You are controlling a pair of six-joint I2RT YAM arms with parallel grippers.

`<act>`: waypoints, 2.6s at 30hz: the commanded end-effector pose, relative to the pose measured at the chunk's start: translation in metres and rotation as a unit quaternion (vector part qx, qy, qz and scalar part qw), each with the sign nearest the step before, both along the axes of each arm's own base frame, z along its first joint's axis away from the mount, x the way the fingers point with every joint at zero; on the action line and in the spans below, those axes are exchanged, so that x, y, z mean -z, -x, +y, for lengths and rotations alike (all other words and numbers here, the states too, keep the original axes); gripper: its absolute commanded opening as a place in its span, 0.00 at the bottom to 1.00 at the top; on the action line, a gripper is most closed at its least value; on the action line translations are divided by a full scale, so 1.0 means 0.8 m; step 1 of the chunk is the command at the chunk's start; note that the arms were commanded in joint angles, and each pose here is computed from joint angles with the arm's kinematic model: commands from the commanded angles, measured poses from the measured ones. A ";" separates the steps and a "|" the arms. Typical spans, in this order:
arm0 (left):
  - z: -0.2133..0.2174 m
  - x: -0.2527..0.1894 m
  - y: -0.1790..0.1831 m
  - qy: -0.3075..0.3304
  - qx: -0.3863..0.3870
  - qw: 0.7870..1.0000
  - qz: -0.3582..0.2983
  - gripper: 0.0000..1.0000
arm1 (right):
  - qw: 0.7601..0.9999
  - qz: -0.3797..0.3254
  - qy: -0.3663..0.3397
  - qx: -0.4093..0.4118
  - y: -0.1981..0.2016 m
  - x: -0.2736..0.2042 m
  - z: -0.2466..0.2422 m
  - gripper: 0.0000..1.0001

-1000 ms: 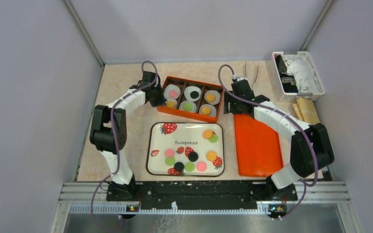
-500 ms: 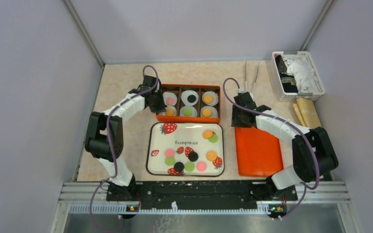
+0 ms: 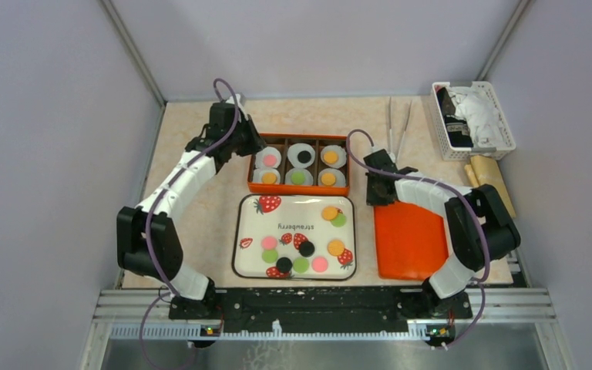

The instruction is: Pack the cookies

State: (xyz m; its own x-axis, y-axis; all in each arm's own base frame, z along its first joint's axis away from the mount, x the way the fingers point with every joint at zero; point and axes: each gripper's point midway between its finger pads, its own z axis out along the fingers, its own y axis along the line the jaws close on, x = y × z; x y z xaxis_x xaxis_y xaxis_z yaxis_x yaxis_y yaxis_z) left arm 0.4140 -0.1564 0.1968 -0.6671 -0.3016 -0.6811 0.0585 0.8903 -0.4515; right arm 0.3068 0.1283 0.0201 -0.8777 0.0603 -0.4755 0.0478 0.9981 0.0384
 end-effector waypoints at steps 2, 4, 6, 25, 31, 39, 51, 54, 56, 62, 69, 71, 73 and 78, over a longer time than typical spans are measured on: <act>-0.036 -0.042 -0.016 0.044 0.070 0.995 -0.063 0.18 | 1.000 0.019 0.015 -0.002 0.003 0.013 0.000 0.00; -0.047 -0.049 -0.019 0.055 0.095 0.991 -0.072 0.22 | 1.000 0.006 0.022 -0.009 0.000 -0.001 -0.001 0.00; -0.060 -0.052 -0.021 0.067 0.125 0.987 -0.076 0.26 | 0.999 -0.012 0.022 -0.026 -0.004 -0.024 0.002 0.00; -0.126 -0.062 0.023 0.166 0.262 0.948 -0.067 0.38 | 0.970 -0.142 -0.096 -0.170 -0.028 -0.220 0.093 0.00; -0.162 -0.061 0.042 0.189 0.280 0.939 -0.062 0.41 | 0.965 -0.146 -0.117 -0.186 -0.048 -0.213 0.117 0.00; -0.222 -0.028 0.058 0.203 0.316 0.926 -0.043 0.47 | 0.955 -0.148 -0.151 -0.208 -0.055 -0.215 0.143 0.00; -0.242 0.018 0.046 0.205 0.316 0.926 -0.019 0.47 | 0.948 -0.148 -0.170 -0.224 -0.045 -0.221 0.151 0.00; -0.244 0.011 0.050 0.214 0.322 0.922 -0.022 0.45 | 0.947 -0.144 -0.176 -0.228 -0.044 -0.218 0.157 0.00; -0.243 0.002 0.054 0.216 0.321 0.922 -0.029 0.45 | 0.946 -0.143 -0.178 -0.230 -0.043 -0.216 0.161 0.00; -0.243 -0.005 0.059 0.221 0.314 0.923 -0.034 0.45 | 0.942 -0.145 -0.186 -0.238 -0.042 -0.219 0.172 0.00; -0.252 -0.004 0.063 0.233 0.323 0.917 -0.030 0.44 | 0.942 -0.133 -0.188 -0.246 -0.036 -0.209 0.182 0.00; -0.252 -0.007 0.063 0.233 0.322 0.917 -0.033 0.45 | 0.940 -0.132 -0.191 -0.249 -0.034 -0.207 0.185 0.00; -0.252 -0.008 0.064 0.233 0.322 0.917 -0.033 0.45 | 0.939 -0.129 -0.195 -0.253 -0.032 -0.206 0.191 0.00; -0.253 -0.003 0.064 0.233 0.320 0.918 -0.026 0.45 | 0.931 -0.136 -0.206 -0.268 -0.027 -0.216 0.214 0.00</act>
